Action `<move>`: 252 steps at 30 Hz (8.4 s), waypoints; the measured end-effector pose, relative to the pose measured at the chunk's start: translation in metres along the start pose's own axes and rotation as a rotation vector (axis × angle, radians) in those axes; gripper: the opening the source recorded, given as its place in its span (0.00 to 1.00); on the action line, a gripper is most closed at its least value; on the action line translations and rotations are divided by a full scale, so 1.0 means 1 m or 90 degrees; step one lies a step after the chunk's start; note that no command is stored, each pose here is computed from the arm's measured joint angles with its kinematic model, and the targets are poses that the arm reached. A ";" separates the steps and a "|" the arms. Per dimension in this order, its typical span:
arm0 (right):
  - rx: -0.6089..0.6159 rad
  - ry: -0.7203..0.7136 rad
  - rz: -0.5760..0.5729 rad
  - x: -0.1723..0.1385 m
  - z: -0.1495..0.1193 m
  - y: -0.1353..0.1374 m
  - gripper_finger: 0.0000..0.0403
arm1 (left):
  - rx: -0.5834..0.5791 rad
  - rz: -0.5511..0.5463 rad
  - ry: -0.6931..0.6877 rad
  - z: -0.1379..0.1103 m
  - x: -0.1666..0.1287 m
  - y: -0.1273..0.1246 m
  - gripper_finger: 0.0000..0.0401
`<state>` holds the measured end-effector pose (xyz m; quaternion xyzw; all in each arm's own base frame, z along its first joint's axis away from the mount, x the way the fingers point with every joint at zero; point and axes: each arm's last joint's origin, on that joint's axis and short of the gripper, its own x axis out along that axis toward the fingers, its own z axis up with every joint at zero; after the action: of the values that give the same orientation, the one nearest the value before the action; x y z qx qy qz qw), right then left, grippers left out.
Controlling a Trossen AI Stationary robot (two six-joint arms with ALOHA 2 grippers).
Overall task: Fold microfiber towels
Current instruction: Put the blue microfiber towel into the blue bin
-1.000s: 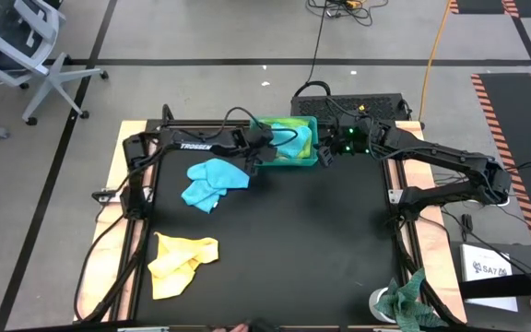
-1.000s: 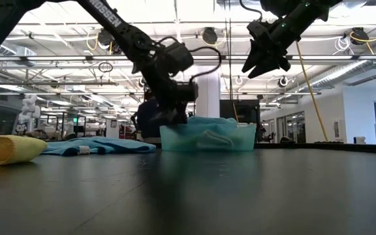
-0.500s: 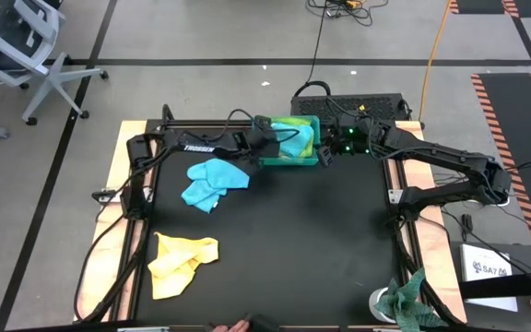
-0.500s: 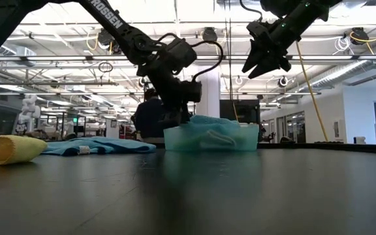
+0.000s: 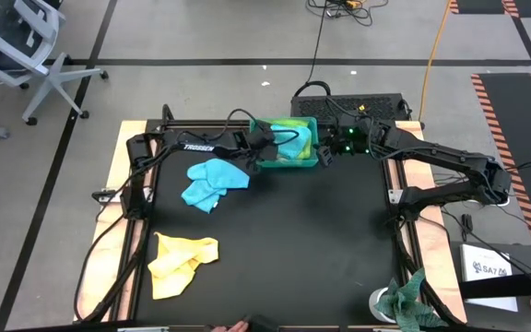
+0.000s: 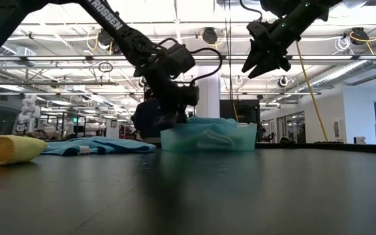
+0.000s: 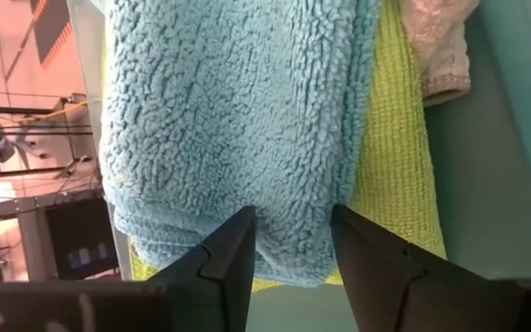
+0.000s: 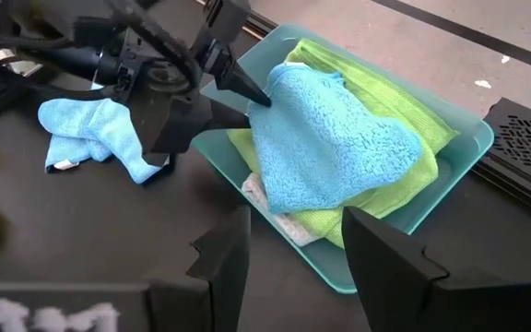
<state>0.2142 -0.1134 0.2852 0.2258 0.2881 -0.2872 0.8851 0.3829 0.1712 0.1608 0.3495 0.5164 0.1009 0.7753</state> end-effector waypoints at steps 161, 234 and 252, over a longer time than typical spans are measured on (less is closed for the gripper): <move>-0.068 0.003 0.148 0.138 0.011 -0.037 0.01 | -0.809 0.014 -0.067 -0.019 -0.102 0.055 0.46; -0.532 0.156 0.094 0.126 -0.019 -0.018 0.40 | -0.760 0.000 -0.063 -0.016 -0.100 0.050 0.46; -0.605 0.151 0.034 0.140 -0.021 -0.020 0.40 | -0.761 -0.001 -0.063 -0.016 -0.100 0.050 0.46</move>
<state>0.2869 -0.1694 0.1752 -0.1649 0.4802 -0.0734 0.8584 0.3347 0.1633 0.2629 -0.1434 0.3333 0.3572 0.8607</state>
